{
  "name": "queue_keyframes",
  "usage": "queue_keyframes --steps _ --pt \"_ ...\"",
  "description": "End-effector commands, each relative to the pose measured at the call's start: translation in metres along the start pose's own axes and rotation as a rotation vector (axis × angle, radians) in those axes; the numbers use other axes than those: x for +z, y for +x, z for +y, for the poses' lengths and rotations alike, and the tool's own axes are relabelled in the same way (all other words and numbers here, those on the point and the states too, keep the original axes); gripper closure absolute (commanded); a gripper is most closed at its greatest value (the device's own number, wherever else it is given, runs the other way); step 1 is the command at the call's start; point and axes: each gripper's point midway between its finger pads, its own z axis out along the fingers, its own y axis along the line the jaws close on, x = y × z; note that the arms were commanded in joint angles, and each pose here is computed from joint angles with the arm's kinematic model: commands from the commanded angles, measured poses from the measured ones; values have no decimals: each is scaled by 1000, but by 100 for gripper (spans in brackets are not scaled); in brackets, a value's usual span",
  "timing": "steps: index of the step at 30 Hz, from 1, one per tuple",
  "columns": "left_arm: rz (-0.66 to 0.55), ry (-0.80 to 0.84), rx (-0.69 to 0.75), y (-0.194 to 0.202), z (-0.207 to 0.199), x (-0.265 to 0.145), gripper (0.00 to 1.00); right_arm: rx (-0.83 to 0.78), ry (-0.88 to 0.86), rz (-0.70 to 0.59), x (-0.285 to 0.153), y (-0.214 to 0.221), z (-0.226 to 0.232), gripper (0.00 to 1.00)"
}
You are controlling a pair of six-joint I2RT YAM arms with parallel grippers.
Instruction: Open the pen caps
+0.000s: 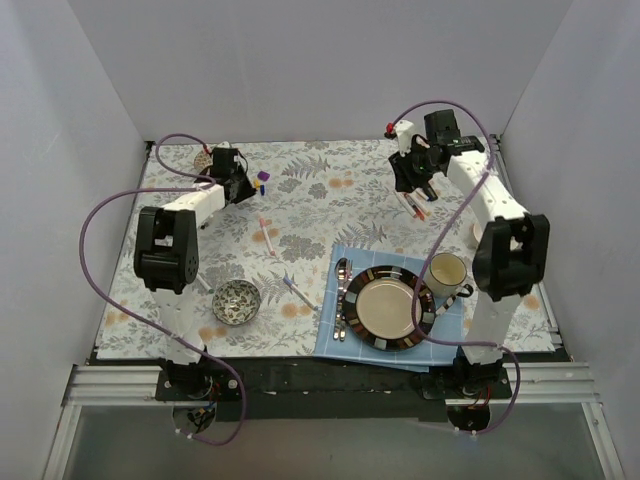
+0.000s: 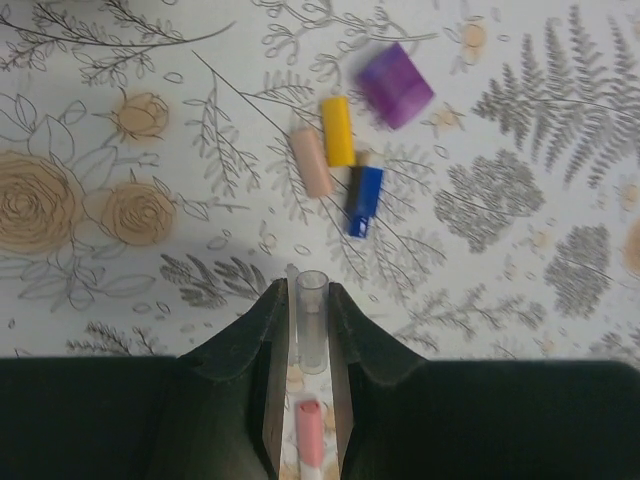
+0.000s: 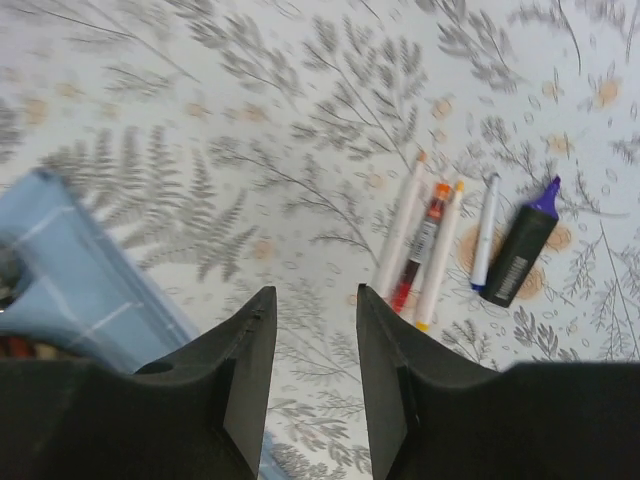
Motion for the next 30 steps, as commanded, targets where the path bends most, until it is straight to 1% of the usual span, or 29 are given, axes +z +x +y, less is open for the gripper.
queue_keyframes --steps 1,2,5,7,8,9,10,11,13,15,16,19,20,21,22,23,24,25,26,27,28,29,30 --pt "-5 -132 53 -11 22 17 94 -134 -174 -237 -39 -58 88 55" --pt "9 -154 54 -6 28 25 94 -148 -196 -240 -38 -59 102 55" --pt "6 -168 61 -12 29 33 94 -159 -247 -234 -37 -56 124 55" --pt "10 -169 60 -15 27 37 72 -152 -272 -218 -33 -50 130 55" --pt "13 -168 57 -15 27 39 68 -155 -284 -217 -33 -49 135 54" --pt "9 -164 55 -18 25 38 58 -158 -310 -209 -30 -43 142 54" --pt "5 -157 54 -22 22 36 54 -162 -324 -207 -29 -41 146 54" --pt "3 -144 53 -24 18 33 52 -176 -343 -209 -29 -40 154 54" --pt "-18 -116 50 -35 9 21 40 -203 -388 -220 -27 -33 168 54" --pt "-28 -84 57 -42 1 11 39 -242 -430 -233 -28 -32 186 53" --pt "-46 -57 59 -53 -7 -4 35 -272 -451 -240 -27 -31 193 53" --pt "-63 24 92 -64 -25 -34 28 -346 -511 -292 -30 -32 219 52" --pt "-99 61 100 -75 -33 -60 24 -386 -525 -321 -26 -31 232 52" --pt "-94 124 115 -75 -44 -75 23 -422 -530 -362 -31 -34 241 50" --pt "-124 155 133 -81 -50 -91 19 -452 -544 -382 -31 -32 249 47" --pt "-178 199 135 -93 -59 -124 7 -515 -578 -409 -29 -25 266 36" --pt "-166 207 131 -79 -53 -133 2 -528 -638 -421 -30 -21 281 26" --pt "-187 241 123 -76 -55 -144 2 -526 -672 -407 -28 -15 289 19" --pt "-251 284 123 -85 -60 -178 2 -515 -735 -352 -19 -3 307 17" --pt "-210 277 116 -58 -47 -176 2 -495 -745 -283 -17 0 313 17" --pt "-237 300 114 -56 -47 -186 2 -478 -733 -222 -10 4 318 16" --pt "-257 314 110 -53 -45 -198 2 -488 -740 -141 3 17 336 16" --pt "-308 343 117 -53 -45 -222 2 -476 -643 -71 15 20 332 17"
